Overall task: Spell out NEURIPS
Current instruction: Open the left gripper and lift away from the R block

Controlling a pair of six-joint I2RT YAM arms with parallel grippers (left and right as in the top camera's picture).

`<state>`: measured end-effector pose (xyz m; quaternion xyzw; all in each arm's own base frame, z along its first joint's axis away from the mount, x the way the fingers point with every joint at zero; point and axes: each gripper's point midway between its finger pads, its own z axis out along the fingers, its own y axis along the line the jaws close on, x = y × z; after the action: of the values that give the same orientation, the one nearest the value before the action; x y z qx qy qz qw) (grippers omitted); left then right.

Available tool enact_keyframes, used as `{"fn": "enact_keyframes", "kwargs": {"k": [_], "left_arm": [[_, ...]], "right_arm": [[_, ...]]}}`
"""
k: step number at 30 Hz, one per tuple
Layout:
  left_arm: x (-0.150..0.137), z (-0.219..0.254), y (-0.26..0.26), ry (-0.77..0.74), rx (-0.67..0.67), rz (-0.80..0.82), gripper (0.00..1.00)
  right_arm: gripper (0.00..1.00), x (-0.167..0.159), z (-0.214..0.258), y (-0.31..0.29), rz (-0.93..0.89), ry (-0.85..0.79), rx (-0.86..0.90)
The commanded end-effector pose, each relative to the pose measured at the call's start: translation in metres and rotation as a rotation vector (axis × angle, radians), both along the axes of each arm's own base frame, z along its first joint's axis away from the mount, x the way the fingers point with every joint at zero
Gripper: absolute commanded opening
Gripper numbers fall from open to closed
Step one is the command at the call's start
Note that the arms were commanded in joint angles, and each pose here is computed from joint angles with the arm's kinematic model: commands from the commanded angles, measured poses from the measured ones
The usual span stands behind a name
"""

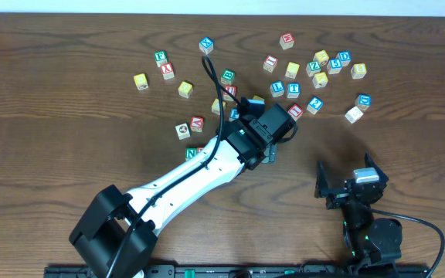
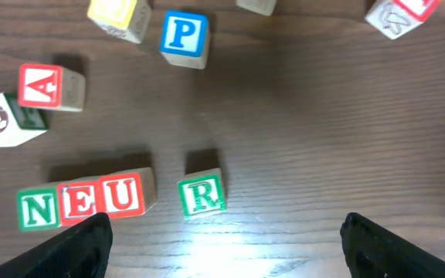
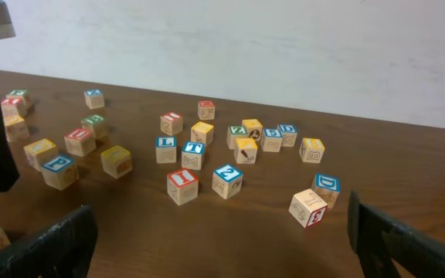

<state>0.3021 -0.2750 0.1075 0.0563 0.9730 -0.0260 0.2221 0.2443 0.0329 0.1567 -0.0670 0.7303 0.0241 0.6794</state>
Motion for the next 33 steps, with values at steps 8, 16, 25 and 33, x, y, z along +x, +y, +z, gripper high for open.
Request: {"fn": "enact_keyframes", "kwargs": {"k": [8,16,25,33], "left_arm": [[0.006,0.022,-0.02,-0.007,-0.094,-0.103,0.94],[0.016,0.022,-0.011,0.04,-0.14,-0.118,0.94],[0.039,0.03,0.009,0.031,-0.153,-0.119,0.94],[0.044,0.035,0.011,0.018,-0.154,-0.121,0.94]], "right_arm": [[0.99,0.0,0.0,-0.003,-0.017,0.001,0.012],[0.99,0.0,0.0,-0.003,-0.017,0.001,0.012],[0.99,0.0,0.0,-0.003,-0.017,0.001,0.012],[0.99,0.0,0.0,-0.003,-0.017,0.001,0.012]]}}
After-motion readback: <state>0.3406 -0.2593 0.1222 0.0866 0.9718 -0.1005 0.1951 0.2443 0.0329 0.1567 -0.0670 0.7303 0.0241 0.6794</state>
